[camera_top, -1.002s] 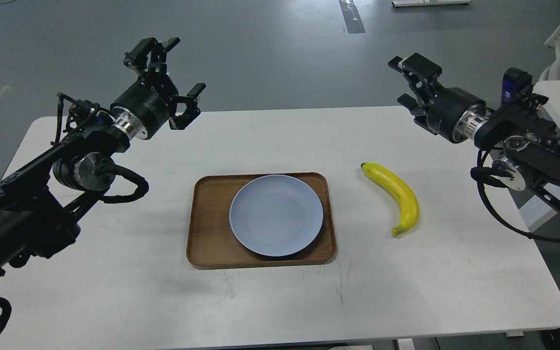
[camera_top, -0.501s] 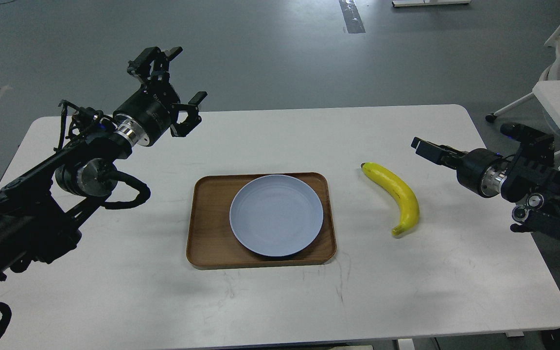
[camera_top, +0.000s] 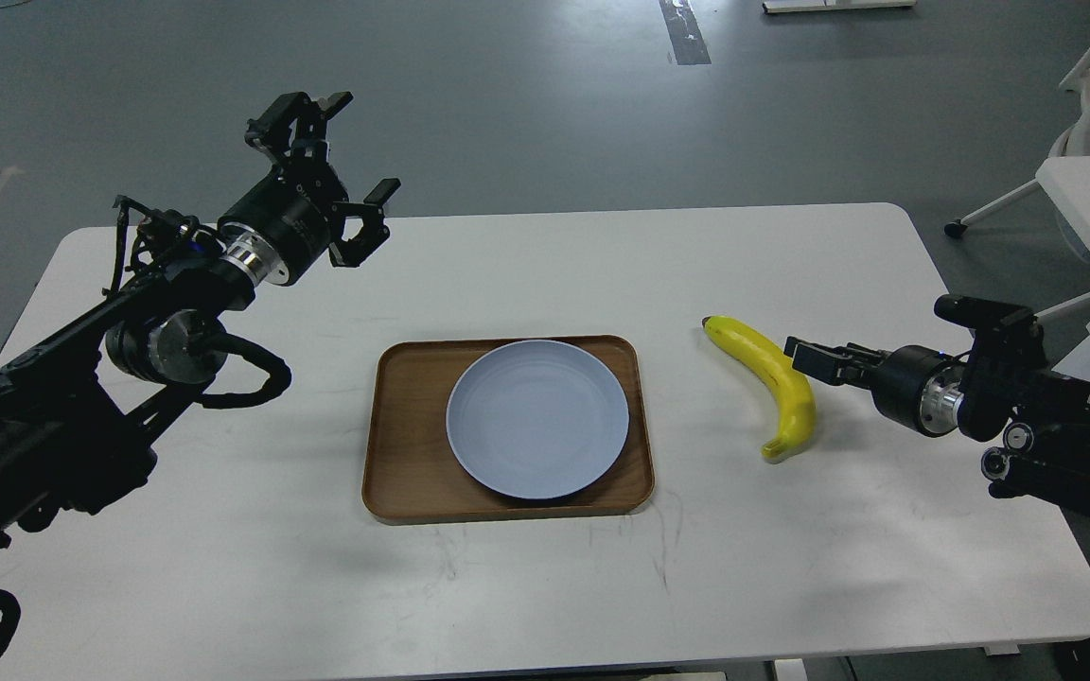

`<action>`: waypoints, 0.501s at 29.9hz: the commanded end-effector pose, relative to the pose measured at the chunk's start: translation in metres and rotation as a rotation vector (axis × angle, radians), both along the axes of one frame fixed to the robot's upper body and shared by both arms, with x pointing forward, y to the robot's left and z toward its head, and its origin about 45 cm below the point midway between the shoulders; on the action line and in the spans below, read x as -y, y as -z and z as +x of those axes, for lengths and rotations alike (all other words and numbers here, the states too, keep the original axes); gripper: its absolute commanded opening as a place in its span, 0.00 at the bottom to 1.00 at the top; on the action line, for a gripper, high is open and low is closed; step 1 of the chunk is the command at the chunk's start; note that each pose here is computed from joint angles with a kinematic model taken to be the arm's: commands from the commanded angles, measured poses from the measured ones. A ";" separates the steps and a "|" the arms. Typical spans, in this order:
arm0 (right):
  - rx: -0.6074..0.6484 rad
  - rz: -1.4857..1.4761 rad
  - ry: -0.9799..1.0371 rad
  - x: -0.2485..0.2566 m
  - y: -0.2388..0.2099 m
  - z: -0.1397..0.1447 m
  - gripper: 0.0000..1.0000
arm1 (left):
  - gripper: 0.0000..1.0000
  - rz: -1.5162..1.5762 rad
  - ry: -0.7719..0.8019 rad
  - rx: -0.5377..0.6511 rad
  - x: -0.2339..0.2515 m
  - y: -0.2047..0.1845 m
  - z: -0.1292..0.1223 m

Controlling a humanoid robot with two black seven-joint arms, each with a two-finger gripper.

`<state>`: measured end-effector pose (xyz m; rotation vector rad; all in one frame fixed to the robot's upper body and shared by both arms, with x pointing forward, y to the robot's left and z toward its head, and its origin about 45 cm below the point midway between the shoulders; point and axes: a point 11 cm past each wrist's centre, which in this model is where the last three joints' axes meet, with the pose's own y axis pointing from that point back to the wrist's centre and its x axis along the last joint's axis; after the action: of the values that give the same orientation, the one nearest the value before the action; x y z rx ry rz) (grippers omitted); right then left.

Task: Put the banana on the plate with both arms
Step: 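Move the right gripper down to the yellow banana and grasp it, then lift the banana with the right gripper and lower it onto the plate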

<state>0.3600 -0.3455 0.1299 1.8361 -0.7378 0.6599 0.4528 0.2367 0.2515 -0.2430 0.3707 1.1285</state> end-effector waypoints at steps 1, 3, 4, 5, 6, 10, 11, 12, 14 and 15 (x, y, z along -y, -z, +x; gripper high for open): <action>-0.005 -0.038 -0.038 -0.001 0.006 -0.003 0.89 | 0.98 0.004 -0.004 0.001 -0.002 0.000 0.000; -0.007 -0.047 -0.060 -0.006 0.009 -0.003 0.86 | 0.98 0.002 -0.003 0.002 -0.002 -0.001 0.000; -0.009 -0.047 -0.065 -0.007 0.010 -0.003 0.86 | 0.98 0.002 -0.003 0.002 -0.002 0.000 0.000; -0.012 -0.049 -0.071 -0.009 0.012 -0.004 0.86 | 0.98 0.003 -0.003 0.003 -0.002 0.000 0.000; -0.014 -0.053 -0.076 -0.010 0.013 -0.004 0.86 | 0.98 0.003 -0.004 0.002 -0.002 0.000 0.000; -0.031 -0.063 -0.089 -0.012 0.018 -0.008 0.74 | 0.98 0.007 -0.006 -0.004 -0.004 0.002 -0.001; -0.037 -0.068 -0.095 -0.011 0.019 -0.010 0.70 | 0.98 0.008 -0.005 -0.004 -0.004 0.002 -0.001; -0.042 -0.071 -0.098 -0.011 0.021 -0.011 0.69 | 0.98 0.008 -0.005 -0.004 -0.004 0.002 -0.001; -0.044 -0.074 -0.115 -0.015 0.023 -0.012 0.60 | 0.98 0.009 -0.005 -0.003 -0.004 0.002 -0.001; -0.042 -0.076 -0.120 -0.016 0.023 -0.011 0.56 | 0.98 0.009 -0.005 -0.003 -0.004 0.002 -0.001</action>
<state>0.3492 -0.3334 0.1086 1.8248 -0.5891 0.7031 0.4517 0.2405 0.2492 -0.2361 0.3682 1.1355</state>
